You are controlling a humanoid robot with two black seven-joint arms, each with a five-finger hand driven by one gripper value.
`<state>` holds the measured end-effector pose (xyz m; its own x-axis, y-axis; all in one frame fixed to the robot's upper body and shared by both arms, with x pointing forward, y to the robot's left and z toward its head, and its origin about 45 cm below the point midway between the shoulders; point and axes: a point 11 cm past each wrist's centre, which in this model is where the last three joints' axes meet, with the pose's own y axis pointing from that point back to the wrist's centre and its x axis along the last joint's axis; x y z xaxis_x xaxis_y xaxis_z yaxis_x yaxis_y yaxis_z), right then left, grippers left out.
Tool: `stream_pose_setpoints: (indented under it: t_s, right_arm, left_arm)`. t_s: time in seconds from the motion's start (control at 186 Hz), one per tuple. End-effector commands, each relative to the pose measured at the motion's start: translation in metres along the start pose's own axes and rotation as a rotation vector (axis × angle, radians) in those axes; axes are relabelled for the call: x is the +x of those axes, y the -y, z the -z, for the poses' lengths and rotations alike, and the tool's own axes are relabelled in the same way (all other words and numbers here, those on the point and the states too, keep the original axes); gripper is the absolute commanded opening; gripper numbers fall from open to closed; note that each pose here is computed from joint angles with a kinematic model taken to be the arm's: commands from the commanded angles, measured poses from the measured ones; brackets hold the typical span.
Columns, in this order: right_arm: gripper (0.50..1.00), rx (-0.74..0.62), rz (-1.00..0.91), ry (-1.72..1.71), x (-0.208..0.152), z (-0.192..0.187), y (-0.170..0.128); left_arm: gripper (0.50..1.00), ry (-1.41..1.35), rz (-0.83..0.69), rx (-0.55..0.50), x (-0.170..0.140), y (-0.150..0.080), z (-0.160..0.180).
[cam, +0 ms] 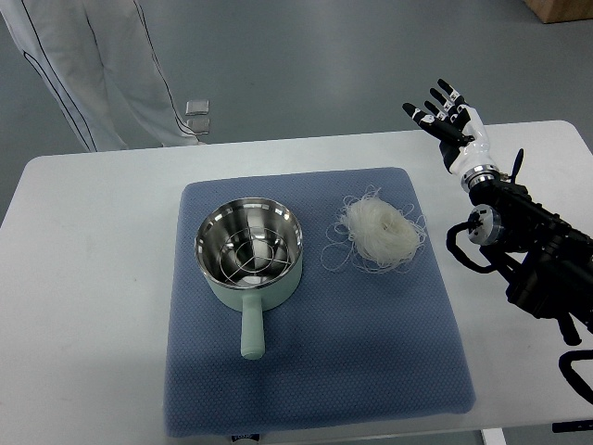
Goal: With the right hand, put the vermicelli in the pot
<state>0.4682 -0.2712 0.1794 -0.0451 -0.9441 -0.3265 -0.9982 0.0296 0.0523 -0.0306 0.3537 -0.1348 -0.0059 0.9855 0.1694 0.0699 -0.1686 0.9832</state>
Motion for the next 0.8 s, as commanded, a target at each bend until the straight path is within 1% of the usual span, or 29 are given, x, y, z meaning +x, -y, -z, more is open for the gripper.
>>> stream_pose_setpoints:
  t_s: [0.0,0.795]
  right_arm:
    - [0.921,0.000,-0.001,-0.001,-0.0001,0.0002,0.0001]
    - [0.921,0.002,0.000,0.001,-0.0011,0.0006,0.0005]
  left_arm:
    - [1.000,0.000,0.001,-0.002,-0.0001,0.0000,-0.0002]
    - [1.000,0.000,-0.003,0.002,0.0007,0.0001,0.0009]
